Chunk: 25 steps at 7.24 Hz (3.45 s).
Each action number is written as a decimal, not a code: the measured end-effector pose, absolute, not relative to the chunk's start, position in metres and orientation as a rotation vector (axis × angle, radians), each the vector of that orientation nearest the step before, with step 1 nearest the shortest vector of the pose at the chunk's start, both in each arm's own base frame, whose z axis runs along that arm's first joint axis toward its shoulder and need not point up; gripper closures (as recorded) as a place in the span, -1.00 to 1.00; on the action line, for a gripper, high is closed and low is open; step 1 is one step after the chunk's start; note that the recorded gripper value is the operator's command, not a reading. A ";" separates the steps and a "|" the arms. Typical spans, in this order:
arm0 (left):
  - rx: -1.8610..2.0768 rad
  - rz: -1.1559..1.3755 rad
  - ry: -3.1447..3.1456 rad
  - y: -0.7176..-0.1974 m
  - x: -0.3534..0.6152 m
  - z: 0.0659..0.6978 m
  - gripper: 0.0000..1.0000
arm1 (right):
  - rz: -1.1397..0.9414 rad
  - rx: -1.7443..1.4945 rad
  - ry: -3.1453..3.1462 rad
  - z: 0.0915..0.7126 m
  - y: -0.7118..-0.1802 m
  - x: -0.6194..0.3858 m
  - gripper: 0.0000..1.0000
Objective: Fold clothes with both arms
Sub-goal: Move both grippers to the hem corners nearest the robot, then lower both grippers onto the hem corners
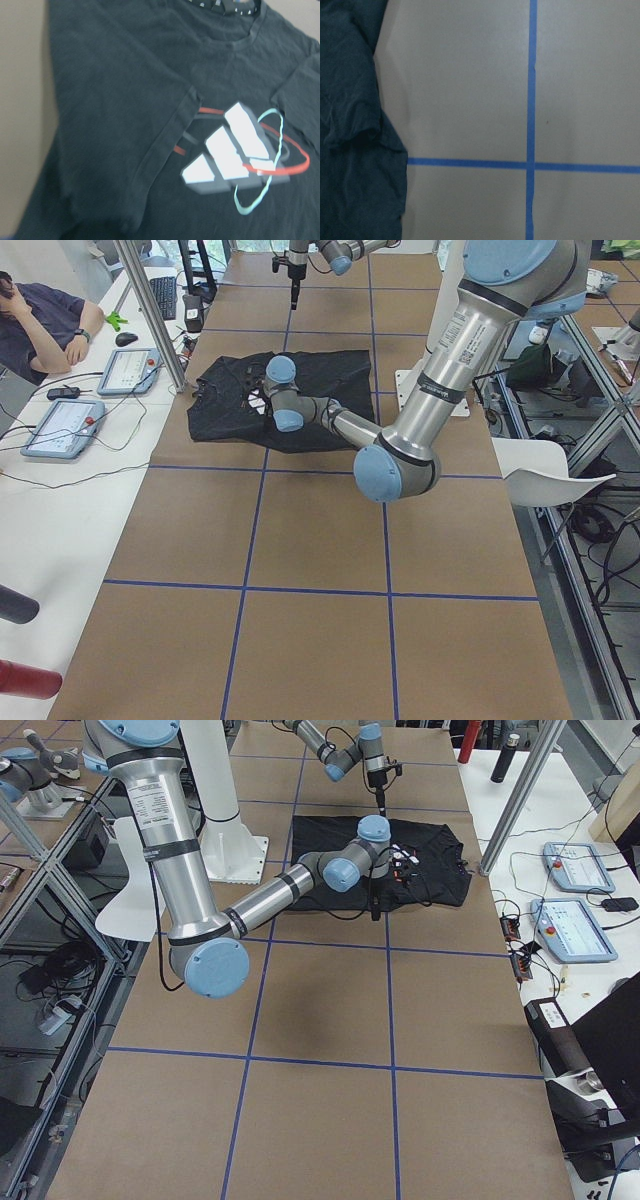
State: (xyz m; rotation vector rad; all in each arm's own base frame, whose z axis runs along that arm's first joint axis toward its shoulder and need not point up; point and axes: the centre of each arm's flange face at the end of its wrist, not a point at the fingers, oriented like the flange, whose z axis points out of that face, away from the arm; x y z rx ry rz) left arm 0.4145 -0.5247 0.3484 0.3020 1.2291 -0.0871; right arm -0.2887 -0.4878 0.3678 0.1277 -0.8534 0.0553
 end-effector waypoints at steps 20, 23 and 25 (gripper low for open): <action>0.045 -0.119 1.047 -0.220 0.444 0.404 0.59 | 0.143 0.110 -0.859 0.377 -0.273 -0.333 -1.00; 0.047 -0.121 1.046 -0.220 0.442 0.405 1.00 | 0.139 0.108 -0.859 0.377 -0.272 -0.334 -1.00; 0.046 -0.126 1.050 -0.220 0.440 0.403 1.00 | 0.136 0.104 -0.858 0.378 -0.269 -0.337 -1.00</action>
